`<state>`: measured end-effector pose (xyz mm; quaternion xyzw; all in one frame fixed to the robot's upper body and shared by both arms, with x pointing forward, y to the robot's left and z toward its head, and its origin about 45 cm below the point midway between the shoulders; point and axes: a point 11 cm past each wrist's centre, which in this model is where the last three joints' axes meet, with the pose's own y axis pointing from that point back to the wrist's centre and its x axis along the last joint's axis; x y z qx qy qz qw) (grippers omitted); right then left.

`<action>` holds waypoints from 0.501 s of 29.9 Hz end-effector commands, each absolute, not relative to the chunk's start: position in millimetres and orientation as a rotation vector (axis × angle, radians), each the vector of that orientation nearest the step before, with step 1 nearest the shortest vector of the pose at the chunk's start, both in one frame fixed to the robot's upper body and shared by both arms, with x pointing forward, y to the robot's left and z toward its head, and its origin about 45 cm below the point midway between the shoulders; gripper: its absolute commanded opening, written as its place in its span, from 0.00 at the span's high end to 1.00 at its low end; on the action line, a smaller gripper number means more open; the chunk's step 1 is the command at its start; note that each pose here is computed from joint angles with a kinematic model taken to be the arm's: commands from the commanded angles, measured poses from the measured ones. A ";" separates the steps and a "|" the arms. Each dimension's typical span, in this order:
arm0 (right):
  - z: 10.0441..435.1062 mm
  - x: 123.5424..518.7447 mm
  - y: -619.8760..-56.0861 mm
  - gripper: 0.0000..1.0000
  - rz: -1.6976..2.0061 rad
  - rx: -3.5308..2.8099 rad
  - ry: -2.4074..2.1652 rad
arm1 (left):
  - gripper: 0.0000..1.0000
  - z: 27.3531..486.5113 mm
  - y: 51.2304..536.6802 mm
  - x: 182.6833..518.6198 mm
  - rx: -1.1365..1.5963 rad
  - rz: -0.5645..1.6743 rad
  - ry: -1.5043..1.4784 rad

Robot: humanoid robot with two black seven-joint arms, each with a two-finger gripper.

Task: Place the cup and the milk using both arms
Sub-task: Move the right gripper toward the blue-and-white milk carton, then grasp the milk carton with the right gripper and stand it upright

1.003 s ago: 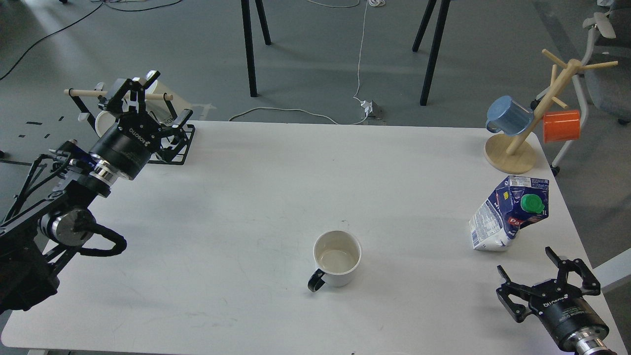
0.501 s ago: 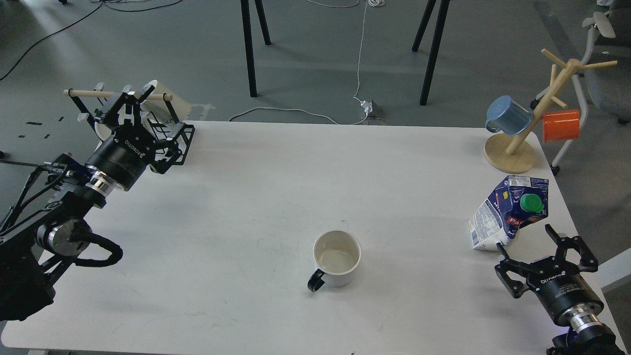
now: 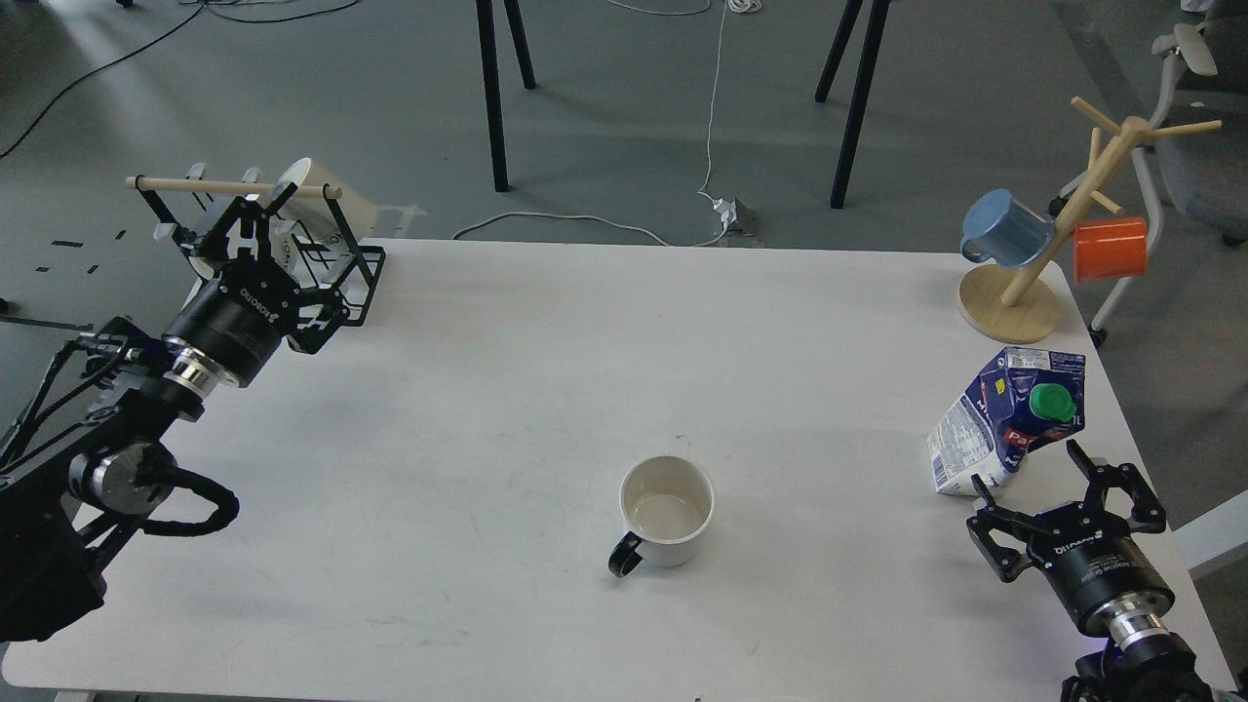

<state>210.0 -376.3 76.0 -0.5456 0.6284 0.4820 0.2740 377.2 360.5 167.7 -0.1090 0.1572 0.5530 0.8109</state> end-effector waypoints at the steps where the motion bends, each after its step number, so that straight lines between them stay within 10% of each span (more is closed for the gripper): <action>1: 70.6 214.3 -368.3 0.02 1.300 -1.453 1.676 | 0.03 164.9 364.1 376.4 -0.225 1.194 0.338; 15: 65.2 235.3 -348.3 0.03 1.283 -1.412 1.623 | 0.03 154.2 363.9 375.6 -0.219 1.213 0.356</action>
